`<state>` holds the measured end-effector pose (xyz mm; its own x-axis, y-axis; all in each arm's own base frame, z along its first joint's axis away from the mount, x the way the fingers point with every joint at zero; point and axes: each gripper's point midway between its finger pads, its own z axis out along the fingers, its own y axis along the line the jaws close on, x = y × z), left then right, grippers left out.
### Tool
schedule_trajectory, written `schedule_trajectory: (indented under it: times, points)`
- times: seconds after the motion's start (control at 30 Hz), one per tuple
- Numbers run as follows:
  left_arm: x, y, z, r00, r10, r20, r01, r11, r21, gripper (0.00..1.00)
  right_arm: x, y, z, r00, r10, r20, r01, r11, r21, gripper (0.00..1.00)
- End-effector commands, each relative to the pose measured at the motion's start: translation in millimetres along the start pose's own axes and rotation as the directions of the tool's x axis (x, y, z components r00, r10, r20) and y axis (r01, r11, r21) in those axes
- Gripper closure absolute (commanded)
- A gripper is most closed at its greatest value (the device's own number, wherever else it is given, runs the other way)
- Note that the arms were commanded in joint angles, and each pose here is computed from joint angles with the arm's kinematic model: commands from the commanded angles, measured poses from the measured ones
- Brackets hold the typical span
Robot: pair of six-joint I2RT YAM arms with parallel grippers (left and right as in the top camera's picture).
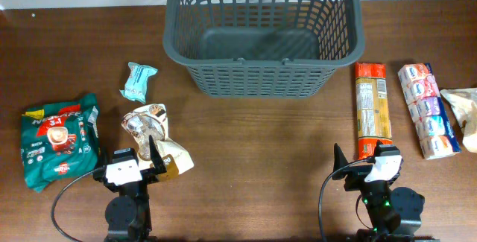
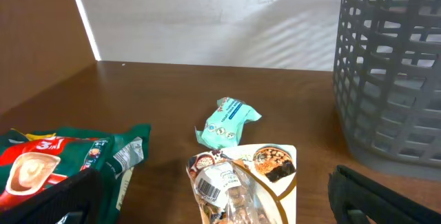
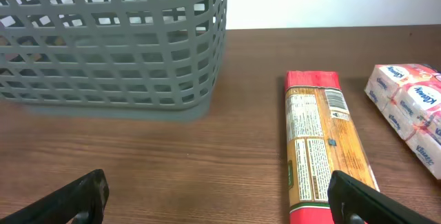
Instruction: Pack container
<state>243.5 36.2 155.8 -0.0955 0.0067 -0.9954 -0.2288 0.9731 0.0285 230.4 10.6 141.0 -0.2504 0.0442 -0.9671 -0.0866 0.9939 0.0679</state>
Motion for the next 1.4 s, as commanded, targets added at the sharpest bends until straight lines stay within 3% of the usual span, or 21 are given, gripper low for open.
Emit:
schedule_trajectory:
  times: [0.0, 1.37]
  points:
    - [1.0, -2.0, -0.2, 1.000, -0.003, 0.004, 0.003, 1.000, 0.009, 0.01, 2.0, 2.5, 0.5, 1.000, 0.000, -0.001, 0.000, 1.000, -0.012, 0.01]
    - [0.9, -5.2, -0.2, 1.000, -0.004, 0.004, 0.004, 1.000, 0.028, 0.01, 2.0, 2.5, 0.5, 1.000, 0.000, -0.001, 0.000, 1.000, -0.012, 0.01]
